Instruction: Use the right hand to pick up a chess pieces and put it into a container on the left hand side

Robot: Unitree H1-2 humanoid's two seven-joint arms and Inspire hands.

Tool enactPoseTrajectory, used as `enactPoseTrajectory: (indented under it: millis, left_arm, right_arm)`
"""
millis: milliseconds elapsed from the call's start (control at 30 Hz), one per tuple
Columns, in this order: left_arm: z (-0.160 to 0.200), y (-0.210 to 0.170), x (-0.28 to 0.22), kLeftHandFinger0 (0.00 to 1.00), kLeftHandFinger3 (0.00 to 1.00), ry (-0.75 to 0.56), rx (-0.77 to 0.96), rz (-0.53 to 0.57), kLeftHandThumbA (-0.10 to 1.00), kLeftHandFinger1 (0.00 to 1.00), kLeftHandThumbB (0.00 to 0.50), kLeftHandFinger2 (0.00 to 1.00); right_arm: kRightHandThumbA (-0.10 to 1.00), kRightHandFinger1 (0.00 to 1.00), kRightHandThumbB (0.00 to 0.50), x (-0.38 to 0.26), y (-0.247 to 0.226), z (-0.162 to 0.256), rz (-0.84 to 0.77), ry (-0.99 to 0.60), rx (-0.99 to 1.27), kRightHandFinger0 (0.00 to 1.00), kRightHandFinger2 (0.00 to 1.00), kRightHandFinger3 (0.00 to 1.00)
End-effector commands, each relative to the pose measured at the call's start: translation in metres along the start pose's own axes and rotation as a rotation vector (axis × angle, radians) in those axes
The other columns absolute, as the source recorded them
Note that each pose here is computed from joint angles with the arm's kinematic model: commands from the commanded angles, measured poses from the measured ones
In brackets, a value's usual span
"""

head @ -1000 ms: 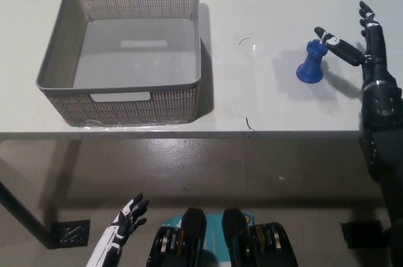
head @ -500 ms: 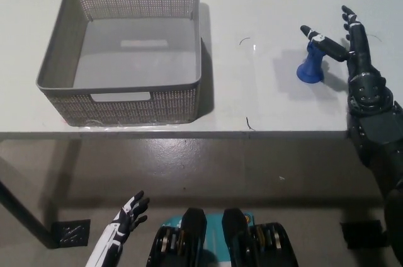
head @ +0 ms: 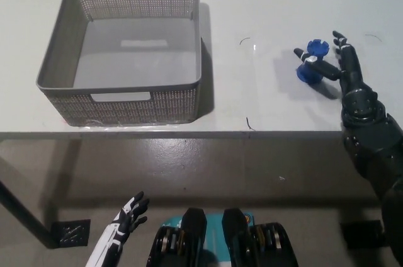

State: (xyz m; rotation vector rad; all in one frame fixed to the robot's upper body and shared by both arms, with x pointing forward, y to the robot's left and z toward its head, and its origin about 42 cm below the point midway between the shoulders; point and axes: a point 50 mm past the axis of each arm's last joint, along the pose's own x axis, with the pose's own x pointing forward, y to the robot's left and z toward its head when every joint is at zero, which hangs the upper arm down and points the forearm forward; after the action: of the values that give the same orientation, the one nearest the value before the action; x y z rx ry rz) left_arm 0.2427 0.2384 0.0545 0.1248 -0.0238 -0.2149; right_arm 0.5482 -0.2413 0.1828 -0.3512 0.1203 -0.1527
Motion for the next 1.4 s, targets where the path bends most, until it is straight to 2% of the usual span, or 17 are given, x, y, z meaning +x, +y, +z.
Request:
enactPoseTrajectory:
  millis: [0, 267, 633, 767, 1067, 1133, 1367]
  left_arm:
    - [0.005, 0.006, 0.004, 1.0, 1.0, -0.033, 0.013, -0.006, 1.0, 1.0, 0.225, 1.0]
    - [0.005, 0.007, 0.004, 1.0, 1.0, -0.023, 0.005, -0.009, 1.0, 1.0, 0.223, 1.0]
    - [0.008, 0.006, 0.009, 1.0, 1.0, -0.04, 0.01, -0.022, 1.0, 1.0, 0.231, 1.0]
    - [0.009, 0.006, 0.011, 1.0, 1.0, -0.044, 0.012, -0.023, 1.0, 1.0, 0.227, 1.0]
    - [0.013, 0.005, 0.014, 1.0, 1.0, -0.053, 0.014, -0.042, 1.0, 1.0, 0.234, 1.0]
    - [0.013, 0.005, 0.014, 1.0, 1.0, -0.05, 0.02, -0.043, 1.0, 1.0, 0.239, 1.0]
    - [0.015, 0.004, 0.015, 1.0, 1.0, -0.054, 0.015, -0.051, 1.0, 1.0, 0.225, 1.0]
  right_arm:
    - [0.94, 1.0, 0.44, 0.006, -0.004, 0.019, -0.013, -0.059, -0.008, 1.0, 1.0, 1.0]
    - [0.89, 1.0, 0.419, -0.001, -0.002, -0.004, 0.001, -0.008, -0.044, 1.0, 1.0, 1.0]
    - [0.84, 1.0, 0.453, 0.003, -0.001, 0.005, 0.013, 0.0, -0.04, 1.0, 1.0, 1.0]
    - [0.86, 1.0, 0.475, 0.005, 0.002, 0.012, 0.021, 0.0, -0.064, 1.0, 1.0, 1.0]
    - [0.84, 1.0, 0.465, 0.004, 0.011, 0.016, 0.047, 0.011, -0.081, 1.0, 1.0, 1.0]
    - [0.86, 1.0, 0.484, 0.004, 0.012, 0.017, 0.054, 0.019, -0.094, 1.0, 1.0, 1.0]
    - [0.82, 1.0, 0.5, 0.006, 0.011, 0.02, 0.052, 0.03, -0.095, 1.0, 1.0, 1.0]
